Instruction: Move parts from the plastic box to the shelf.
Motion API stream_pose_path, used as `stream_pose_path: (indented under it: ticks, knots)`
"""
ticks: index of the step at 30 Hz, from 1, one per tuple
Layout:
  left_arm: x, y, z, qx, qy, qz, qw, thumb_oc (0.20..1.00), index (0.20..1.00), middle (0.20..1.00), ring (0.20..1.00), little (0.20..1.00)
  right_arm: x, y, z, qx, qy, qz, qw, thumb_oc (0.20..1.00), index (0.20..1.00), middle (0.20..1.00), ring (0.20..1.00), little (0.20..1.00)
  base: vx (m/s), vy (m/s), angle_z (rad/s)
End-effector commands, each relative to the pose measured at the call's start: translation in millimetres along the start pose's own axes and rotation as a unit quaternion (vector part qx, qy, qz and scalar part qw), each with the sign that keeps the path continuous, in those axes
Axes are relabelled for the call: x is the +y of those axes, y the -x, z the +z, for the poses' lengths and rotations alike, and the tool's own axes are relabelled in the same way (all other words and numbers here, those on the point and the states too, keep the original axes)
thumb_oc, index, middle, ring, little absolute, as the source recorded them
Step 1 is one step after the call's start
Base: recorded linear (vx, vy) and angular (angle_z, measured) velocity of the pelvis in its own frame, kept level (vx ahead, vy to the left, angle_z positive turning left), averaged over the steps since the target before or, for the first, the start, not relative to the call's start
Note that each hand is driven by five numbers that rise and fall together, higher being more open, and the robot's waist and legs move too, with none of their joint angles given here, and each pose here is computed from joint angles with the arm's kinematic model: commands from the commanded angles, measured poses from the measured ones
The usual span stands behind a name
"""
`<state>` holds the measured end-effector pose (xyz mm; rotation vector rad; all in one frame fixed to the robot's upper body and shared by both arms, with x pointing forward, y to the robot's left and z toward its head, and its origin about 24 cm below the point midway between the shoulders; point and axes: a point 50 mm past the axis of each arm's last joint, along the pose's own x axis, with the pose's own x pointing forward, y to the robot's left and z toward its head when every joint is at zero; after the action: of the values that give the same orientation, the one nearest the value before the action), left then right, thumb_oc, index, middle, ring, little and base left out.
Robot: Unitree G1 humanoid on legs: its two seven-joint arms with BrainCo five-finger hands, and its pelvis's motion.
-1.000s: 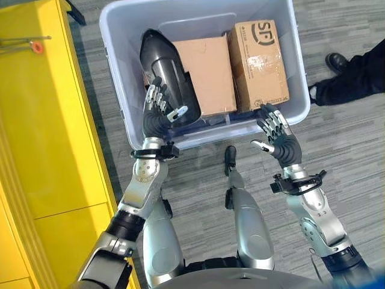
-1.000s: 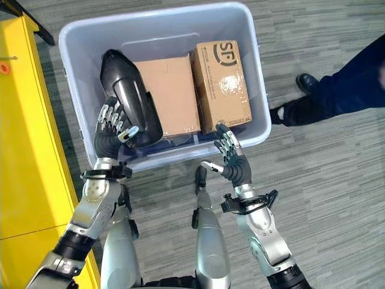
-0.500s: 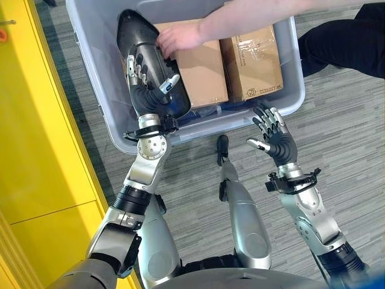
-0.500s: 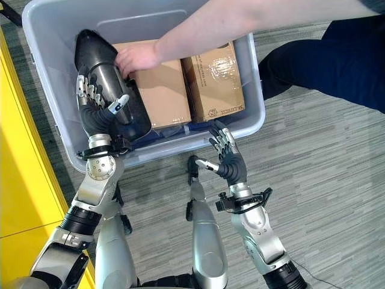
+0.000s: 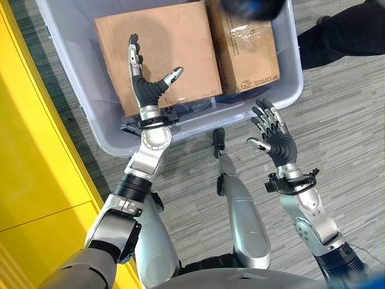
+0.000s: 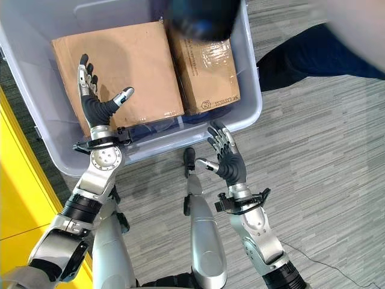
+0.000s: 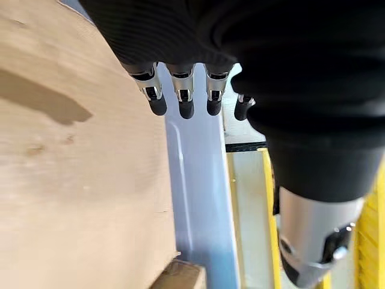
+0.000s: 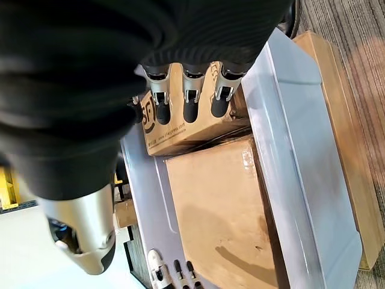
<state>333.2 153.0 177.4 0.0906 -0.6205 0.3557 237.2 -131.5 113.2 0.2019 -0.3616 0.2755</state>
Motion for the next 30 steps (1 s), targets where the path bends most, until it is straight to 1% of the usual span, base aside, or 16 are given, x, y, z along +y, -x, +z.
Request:
stream_pose_path:
  ticks: [1, 4, 11, 30]
  knots:
    - [8, -2, 4, -0.032, -0.026, -0.012, 0.999, 1.0, 1.0, 1.0, 1.0, 1.0, -4, -4, 30, -0.08, 0.002, 0.007, 0.997, 1.0, 1.0, 1.0, 1.0, 1.0, 0.0, 0.0, 0.0]
    - [12, 12, -5, -0.01, -0.019, -0.024, 0.999, 1.0, 1.0, 1.0, 1.0, 1.0, -7, -1, 29, -0.076, 0.008, 0.0, 0.997, 1.0, 1.0, 1.0, 1.0, 1.0, 0.0, 0.013, -0.01]
    - [15, 29, -15, 0.019, -0.016, -0.057, 0.998, 1.0, 1.0, 1.0, 1.0, 1.0, -12, 0, 27, -0.068, 0.013, -0.009, 0.998, 1.0, 1.0, 1.0, 1.0, 1.0, -0.02, 0.004, -0.01]
    - [15, 43, -23, 0.044, -0.008, -0.103, 0.994, 1.0, 1.0, 1.0, 1.0, 1.0, -14, 0, 23, -0.057, 0.013, -0.016, 0.998, 1.0, 1.0, 1.0, 1.0, 1.0, 0.0, 0.005, 0.0]
